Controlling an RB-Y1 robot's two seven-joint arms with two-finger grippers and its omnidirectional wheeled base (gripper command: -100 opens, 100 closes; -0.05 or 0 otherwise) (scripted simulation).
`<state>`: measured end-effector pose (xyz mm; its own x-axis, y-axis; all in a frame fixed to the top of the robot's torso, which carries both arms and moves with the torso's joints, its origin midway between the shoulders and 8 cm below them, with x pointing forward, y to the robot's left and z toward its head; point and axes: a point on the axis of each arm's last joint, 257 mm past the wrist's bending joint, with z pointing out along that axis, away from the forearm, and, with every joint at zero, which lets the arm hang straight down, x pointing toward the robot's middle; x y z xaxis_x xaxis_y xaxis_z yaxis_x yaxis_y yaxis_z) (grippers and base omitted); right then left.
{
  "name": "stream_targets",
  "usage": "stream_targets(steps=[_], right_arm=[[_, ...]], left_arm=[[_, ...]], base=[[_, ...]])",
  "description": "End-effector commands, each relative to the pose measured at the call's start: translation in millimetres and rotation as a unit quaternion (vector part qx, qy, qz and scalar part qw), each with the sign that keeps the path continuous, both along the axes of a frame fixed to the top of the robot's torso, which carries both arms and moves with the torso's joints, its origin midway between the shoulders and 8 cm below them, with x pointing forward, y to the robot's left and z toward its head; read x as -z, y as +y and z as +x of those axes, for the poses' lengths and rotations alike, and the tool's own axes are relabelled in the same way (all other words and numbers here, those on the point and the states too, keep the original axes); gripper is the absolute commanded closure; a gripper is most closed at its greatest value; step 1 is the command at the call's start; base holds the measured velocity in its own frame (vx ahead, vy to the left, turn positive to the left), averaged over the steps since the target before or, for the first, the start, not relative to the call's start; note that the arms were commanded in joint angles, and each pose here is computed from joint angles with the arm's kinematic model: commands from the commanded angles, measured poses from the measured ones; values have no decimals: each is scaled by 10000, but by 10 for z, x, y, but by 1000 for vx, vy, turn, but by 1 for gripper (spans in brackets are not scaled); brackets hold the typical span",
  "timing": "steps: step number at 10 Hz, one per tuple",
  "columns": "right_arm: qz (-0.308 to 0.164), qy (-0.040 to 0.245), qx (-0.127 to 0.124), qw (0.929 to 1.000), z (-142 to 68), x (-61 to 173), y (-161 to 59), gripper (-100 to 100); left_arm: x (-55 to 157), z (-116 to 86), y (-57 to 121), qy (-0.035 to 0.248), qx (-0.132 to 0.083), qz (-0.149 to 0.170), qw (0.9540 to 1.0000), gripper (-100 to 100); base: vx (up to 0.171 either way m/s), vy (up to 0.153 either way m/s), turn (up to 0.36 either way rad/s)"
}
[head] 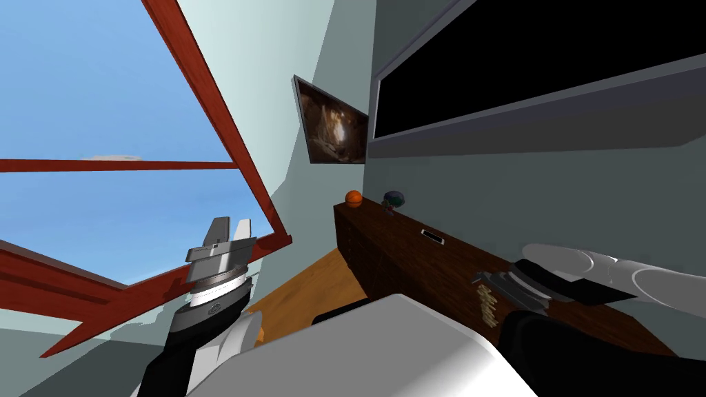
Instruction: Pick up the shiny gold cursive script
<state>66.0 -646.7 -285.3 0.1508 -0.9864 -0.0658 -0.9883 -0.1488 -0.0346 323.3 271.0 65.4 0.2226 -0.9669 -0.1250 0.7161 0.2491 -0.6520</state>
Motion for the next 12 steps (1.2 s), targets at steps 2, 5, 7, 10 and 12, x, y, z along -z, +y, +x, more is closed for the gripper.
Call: stream_targets(steps=[2,5,7,10,12], right_arm=[[21,39,-15,10000,-27,18,0,-100],[25,45,-156,9999,133,105,117,-100],[23,42,-244,9997,235,153,196,-100],[17,33,-367,9993,377,216,316,-100],[11,25,-443,9990,463,252,396,-100]], left_arm=[[0,0,0,0,0,0,10000,0],[0,0,0,0,0,0,10000,0],[0,0,0,0,0,0,10000,0],[0,0,0,0,0,0,10000,0],[0,0,0,0,0,0,10000,0]], base=[[6,2,-4],[2,-17,-83],[3,-36,-76],[0,-30,-88],[2,-10,-54]])
